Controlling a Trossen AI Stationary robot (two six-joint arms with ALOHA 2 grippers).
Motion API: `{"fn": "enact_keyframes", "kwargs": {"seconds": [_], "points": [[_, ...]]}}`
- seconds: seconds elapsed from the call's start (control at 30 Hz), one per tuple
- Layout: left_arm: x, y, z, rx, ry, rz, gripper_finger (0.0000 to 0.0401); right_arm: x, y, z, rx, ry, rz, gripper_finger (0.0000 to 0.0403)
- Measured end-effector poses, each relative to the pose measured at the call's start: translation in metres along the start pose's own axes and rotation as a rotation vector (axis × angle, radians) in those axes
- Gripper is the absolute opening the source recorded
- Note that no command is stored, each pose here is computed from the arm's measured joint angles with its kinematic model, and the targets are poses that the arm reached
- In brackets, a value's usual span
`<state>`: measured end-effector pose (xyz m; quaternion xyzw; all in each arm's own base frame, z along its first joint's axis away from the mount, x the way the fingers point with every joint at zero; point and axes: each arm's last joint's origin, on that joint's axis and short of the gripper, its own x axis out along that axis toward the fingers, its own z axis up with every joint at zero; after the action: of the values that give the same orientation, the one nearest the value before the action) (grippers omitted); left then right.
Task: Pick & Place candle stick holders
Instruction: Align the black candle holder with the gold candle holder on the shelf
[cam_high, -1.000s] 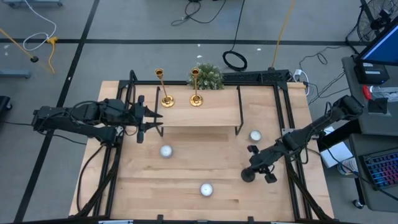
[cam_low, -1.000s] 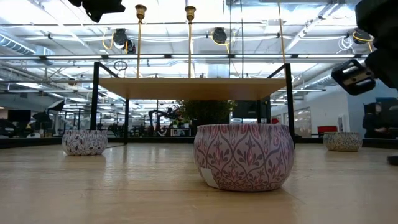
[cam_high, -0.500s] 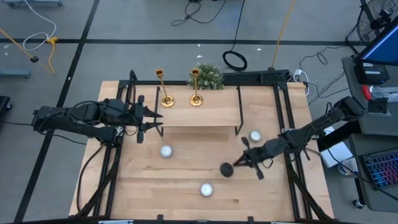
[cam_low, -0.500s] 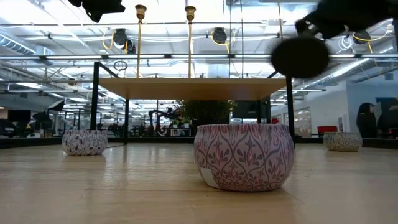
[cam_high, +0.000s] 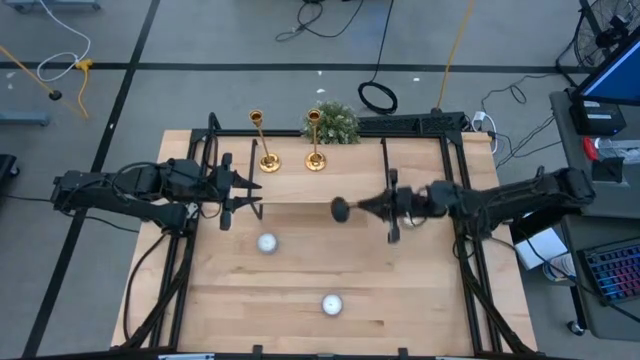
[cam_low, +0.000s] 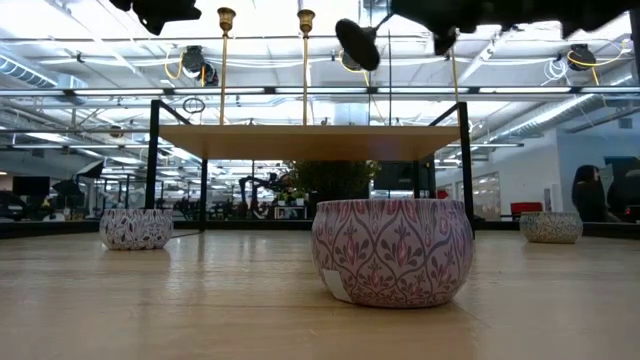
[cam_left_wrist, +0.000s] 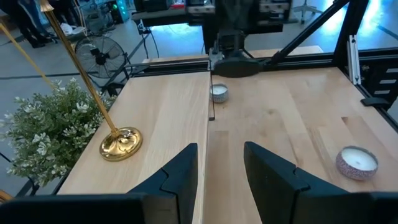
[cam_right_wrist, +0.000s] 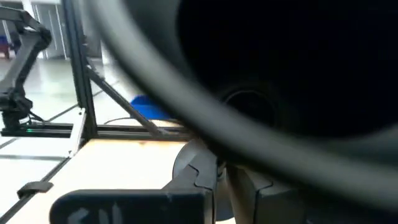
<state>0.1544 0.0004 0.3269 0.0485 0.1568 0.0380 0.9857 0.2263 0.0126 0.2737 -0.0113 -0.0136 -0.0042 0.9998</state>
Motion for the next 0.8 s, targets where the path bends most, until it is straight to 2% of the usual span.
{"fn": "enact_keyframes", "kwargs": {"seconds": [0.13, 0.33, 0.57, 0.8], "points": [[0.0, 0.0, 0.0, 0.002, 0.0, -0.001, 0.0136, 0.01, -0.024, 0.026, -0.056, 0.093, -0.031, 0.0011], [0.0, 0.0, 0.0, 0.002, -0.001, 0.0, 0.0136, 0.013, -0.071, 0.058, -0.136, 0.257, -0.272, 0.0011], [0.0, 0.0, 0.0, 0.005, -0.001, 0.0, 0.0136, 0.017, -0.122, 0.043, -0.012, 0.388, -0.451, 0.0011], [0.0, 0.0, 0.0, 0.004, -0.001, 0.0, 0.0136, 0.025, -0.144, 0.02, 0.056, 0.468, -0.386, 0.0011]]}}
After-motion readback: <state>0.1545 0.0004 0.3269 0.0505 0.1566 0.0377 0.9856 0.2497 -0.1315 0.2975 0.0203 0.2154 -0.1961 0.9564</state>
